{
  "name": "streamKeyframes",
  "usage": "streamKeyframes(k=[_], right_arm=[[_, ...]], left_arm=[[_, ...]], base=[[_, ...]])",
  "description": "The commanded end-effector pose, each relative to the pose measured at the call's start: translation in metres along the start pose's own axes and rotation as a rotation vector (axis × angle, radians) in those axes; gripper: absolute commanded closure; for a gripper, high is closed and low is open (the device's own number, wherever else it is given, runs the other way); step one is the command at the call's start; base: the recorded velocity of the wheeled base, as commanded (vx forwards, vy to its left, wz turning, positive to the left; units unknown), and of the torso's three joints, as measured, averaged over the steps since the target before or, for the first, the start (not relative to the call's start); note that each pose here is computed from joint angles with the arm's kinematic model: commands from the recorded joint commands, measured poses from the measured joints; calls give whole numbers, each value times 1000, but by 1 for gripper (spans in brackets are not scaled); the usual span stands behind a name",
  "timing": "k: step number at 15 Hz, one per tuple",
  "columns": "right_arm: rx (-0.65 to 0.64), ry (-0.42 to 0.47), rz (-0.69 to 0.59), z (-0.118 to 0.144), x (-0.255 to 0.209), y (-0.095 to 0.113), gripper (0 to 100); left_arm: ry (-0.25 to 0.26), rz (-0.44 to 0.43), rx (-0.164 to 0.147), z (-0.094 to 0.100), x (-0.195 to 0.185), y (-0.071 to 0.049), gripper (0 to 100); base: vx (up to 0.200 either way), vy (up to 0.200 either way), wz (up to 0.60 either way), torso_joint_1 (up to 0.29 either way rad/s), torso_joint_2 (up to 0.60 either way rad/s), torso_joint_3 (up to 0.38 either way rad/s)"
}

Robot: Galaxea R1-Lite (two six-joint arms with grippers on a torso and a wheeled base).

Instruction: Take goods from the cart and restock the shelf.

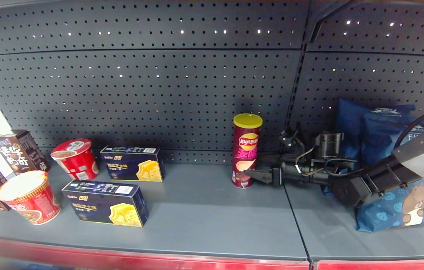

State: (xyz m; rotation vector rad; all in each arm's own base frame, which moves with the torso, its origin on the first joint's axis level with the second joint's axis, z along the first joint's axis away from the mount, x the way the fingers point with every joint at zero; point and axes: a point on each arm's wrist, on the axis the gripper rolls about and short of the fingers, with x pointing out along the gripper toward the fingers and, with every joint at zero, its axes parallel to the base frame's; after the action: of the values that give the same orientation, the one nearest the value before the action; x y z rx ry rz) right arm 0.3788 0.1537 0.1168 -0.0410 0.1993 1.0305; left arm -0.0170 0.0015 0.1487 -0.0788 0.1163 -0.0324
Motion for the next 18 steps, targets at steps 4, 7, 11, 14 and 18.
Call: streamKeyframes(k=[4, 7, 11, 14, 18], right_arm=[[13, 5, 43, -9, 27, 2, 0], [21, 6, 58, -13, 38, 3, 0], [15, -12, 60, -14, 42, 2, 100], [22, -18, 61, -10, 42, 5, 100], [-9, -61, 72, 21, 30, 29, 100]], left_arm=[[12, 0, 0, -5, 1, 0, 100], [19, 0, 0, -7, 1, 1, 100], [27, -13, 0, -12, 2, 1, 100], [27, -13, 0, -12, 2, 1, 100], [18, -10, -1, -19, 0, 1, 100]], base=[[0, 0, 0, 0, 0, 0], [0, 0, 0, 0, 0, 0], [0, 0, 0, 0, 0, 0], [0, 0, 0, 0, 0, 0], [0, 0, 0, 0, 0, 0]])
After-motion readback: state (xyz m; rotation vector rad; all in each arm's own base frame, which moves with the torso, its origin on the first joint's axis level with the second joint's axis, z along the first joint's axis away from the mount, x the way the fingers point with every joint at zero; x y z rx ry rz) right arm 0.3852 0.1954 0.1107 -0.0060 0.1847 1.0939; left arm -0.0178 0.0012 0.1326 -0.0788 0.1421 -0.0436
